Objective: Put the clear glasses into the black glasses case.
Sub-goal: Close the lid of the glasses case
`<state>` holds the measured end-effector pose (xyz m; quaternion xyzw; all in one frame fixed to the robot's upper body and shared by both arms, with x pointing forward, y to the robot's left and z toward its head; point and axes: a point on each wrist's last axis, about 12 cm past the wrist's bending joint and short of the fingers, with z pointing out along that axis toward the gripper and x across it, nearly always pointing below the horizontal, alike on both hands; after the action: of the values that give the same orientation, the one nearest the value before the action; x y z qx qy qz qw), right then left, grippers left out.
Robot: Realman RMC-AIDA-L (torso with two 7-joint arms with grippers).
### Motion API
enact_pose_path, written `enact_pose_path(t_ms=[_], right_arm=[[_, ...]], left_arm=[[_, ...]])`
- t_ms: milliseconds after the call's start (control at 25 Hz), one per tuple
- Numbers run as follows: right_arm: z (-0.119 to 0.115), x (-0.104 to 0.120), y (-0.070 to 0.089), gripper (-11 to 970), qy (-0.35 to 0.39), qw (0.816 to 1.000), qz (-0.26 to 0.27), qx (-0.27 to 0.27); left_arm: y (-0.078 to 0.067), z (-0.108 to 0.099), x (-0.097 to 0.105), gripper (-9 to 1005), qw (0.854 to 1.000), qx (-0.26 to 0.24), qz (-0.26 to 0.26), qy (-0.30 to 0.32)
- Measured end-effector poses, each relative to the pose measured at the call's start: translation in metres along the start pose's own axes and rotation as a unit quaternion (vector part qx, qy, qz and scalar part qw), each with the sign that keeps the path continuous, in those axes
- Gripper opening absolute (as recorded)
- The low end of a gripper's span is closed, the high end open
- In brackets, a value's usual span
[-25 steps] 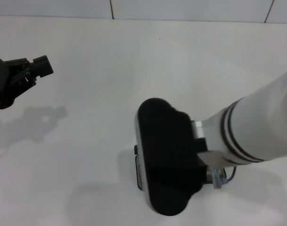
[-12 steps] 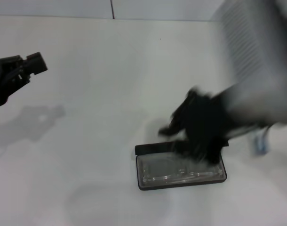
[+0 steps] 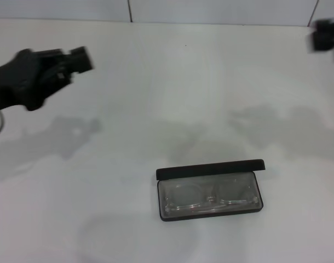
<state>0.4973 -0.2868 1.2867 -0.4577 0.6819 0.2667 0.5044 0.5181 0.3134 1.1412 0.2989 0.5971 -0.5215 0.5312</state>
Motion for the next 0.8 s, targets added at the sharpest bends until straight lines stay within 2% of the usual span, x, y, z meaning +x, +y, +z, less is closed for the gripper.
enact_pose_path(t_ms=[120,240,360,440,520,560,640,800], right_arm=[[-0.022,0.026,-0.018,160,-0.041,0.997,0.045,0.043],[-0.048,0.060,-0.035,160,-0.084,0.987,0.097,0.099],[-0.061,0.086,-0.041,161,-0.112,0.977,0.132,0.125],[-0.062,0.100,-0.042,161,-0.122,0.972,0.151,0.130],[-0.061,0.103,-0.042,161,-0.123,0.972,0.155,0.129],[-0.059,0.111,-0.041,161,-0.127,0.970,0.166,0.128],[-0.058,0.114,-0.041,161,-0.128,0.969,0.171,0.127],[-0.054,0.122,-0.040,161,-0.133,0.967,0.183,0.120]], left_arm=[[0.001,0.023,0.002,130,0.999,0.034,-0.003,0.019],[0.001,0.057,0.009,138,0.995,0.077,-0.010,0.060],[0.000,0.092,0.025,145,0.986,0.105,-0.021,0.126],[0.001,0.107,0.037,150,0.980,0.110,-0.031,0.163],[0.001,0.113,0.044,155,0.977,0.110,-0.038,0.177],[0.003,0.123,0.056,158,0.974,0.107,-0.045,0.195],[0.004,0.130,0.066,158,0.973,0.101,-0.043,0.205],[0.005,0.135,0.075,158,0.971,0.087,-0.045,0.219]])
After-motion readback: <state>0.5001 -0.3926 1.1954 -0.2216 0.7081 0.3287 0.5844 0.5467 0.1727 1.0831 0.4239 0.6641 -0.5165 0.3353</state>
